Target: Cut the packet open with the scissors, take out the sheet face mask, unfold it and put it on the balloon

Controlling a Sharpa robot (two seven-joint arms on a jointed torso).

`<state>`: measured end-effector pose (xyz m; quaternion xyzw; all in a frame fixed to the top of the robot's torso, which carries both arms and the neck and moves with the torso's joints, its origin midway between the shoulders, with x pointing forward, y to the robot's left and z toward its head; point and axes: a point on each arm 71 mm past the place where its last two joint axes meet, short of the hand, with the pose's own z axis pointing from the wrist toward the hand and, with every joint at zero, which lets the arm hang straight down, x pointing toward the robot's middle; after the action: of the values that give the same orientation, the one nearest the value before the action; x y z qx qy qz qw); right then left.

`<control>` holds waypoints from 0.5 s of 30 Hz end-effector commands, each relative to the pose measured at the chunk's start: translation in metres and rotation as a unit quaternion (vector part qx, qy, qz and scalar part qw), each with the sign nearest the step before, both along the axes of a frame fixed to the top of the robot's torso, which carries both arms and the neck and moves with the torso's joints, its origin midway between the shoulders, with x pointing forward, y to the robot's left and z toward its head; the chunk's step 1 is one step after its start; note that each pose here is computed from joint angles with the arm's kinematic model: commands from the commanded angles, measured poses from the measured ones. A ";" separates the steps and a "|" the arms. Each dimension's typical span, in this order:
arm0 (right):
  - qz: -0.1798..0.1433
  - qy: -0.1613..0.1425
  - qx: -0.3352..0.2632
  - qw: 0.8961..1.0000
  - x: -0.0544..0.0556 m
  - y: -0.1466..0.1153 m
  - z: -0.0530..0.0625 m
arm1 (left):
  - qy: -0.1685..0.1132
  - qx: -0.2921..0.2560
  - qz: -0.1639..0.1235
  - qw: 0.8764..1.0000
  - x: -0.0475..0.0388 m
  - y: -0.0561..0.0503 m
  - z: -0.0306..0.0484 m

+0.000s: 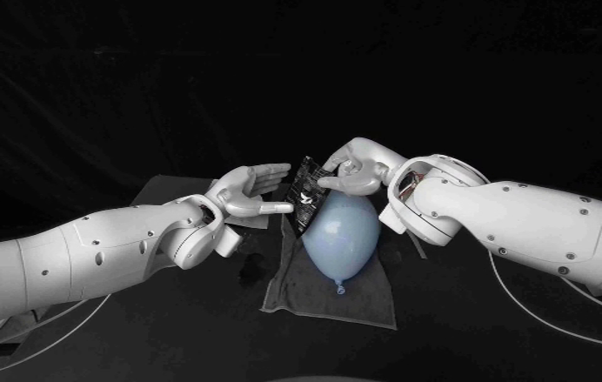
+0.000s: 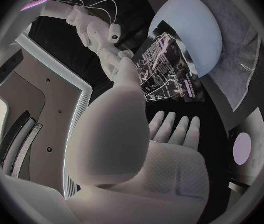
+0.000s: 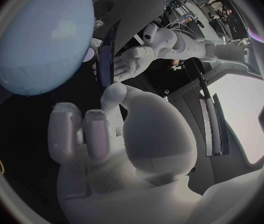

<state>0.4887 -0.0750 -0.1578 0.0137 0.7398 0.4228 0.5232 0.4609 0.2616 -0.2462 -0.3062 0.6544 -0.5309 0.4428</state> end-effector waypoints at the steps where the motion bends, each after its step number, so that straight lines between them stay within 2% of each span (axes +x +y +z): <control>1: 0.035 -0.081 -0.067 0.994 -0.002 0.003 0.003 | 0.008 -0.027 0.007 1.000 0.0016 0.002 0.0034; 5: 0.060 -0.139 -0.112 0.982 -0.006 0.007 0.005 | 0.015 -0.041 0.021 0.999 0.0046 0.009 0.0055; 10: 0.074 -0.173 -0.129 0.973 -0.010 0.010 0.007 | 0.023 -0.043 0.024 0.999 0.0078 0.010 0.0043; 15: 0.091 -0.211 -0.138 0.963 -0.018 0.015 0.011 | 0.036 -0.030 0.008 0.999 0.0128 0.006 -0.0002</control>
<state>0.4744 -0.0626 -0.1496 -0.1666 0.6878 0.3728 0.6002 0.4735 0.2718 -0.2457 -0.3442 0.6413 -0.5285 0.4370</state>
